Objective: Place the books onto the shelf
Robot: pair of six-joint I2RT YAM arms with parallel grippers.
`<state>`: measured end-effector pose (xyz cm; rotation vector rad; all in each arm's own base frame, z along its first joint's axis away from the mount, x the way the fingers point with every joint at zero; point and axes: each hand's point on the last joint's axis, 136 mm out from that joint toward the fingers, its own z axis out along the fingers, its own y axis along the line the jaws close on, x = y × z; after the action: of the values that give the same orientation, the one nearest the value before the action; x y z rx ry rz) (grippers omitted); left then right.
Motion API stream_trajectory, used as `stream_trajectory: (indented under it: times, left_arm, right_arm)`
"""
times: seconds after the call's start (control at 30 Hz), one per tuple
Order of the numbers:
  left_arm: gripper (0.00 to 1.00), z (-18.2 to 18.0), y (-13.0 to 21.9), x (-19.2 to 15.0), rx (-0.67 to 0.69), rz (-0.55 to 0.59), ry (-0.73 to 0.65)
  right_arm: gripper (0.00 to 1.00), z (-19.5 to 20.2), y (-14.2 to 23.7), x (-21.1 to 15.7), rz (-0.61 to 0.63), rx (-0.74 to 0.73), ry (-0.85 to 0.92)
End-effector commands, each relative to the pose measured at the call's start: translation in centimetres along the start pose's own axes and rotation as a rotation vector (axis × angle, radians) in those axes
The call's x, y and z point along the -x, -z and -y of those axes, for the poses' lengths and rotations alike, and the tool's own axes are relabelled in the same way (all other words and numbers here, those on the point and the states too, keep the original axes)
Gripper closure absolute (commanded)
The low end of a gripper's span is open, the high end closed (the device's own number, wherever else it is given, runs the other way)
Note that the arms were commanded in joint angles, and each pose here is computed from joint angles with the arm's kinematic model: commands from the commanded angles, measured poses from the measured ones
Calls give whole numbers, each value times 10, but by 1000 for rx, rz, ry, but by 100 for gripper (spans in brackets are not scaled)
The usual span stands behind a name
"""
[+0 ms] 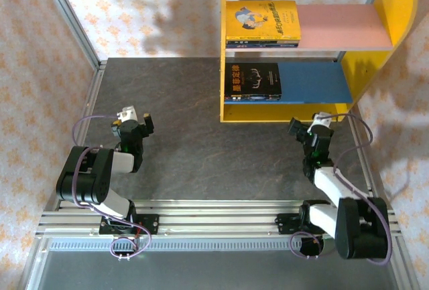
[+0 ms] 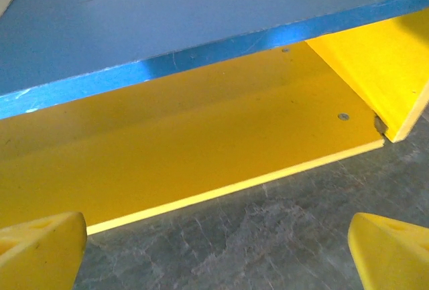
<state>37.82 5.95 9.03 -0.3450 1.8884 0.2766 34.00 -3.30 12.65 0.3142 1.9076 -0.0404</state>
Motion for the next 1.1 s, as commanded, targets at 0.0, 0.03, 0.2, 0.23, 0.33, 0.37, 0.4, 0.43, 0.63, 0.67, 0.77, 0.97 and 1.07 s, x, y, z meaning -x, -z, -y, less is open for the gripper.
stream_trajectory:
  times: [0.0, 0.03, 0.2, 0.23, 0.33, 0.37, 0.4, 0.43, 0.63, 0.67, 0.77, 0.97, 1.07]
  left_arm:
    - [1, 1, 0, 13, 6, 45, -8]
    - [1, 1, 0, 13, 6, 45, -8]
    - [1, 1, 0, 13, 6, 45, -8]
    - [1, 2, 0, 13, 5, 45, -8]
    - [1, 2, 0, 13, 5, 45, -8]
    - [1, 2, 0, 13, 5, 45, -8]
    - [1, 1, 0, 13, 6, 45, -8]
    - [1, 2, 0, 13, 6, 46, -7]
    - [1, 2, 0, 13, 5, 44, -8]
    - [1, 2, 0, 13, 3, 45, -8]
    - [1, 2, 0, 13, 4, 45, -8]
    - [1, 2, 0, 13, 6, 45, -8]
    - [1, 2, 0, 13, 4, 44, -8]
  right_arm:
    - [1, -12, -9, 24, 105, 49, 11]
    - [1, -15, -17, 18, 79, 63, 19]
    - [1, -23, -41, -4, 21, 105, 28]
    - [1, -20, -45, -11, 21, 96, 23]
    - [1, -25, -55, -20, 13, 128, 26]
    - [1, -28, -56, -23, -51, 138, 51]
    - [1, -32, -61, -23, -65, 152, 56]
    - [1, -32, -61, -22, -36, 156, 45]
    - [1, -26, -61, -21, -54, 118, 44]
    - [1, -26, -62, -21, -54, 119, 43]
    - [1, -26, -61, -21, -55, 117, 44]
    - [1, -26, -61, -22, -59, 116, 44]
    - [1, -26, -62, -21, -57, 117, 44]
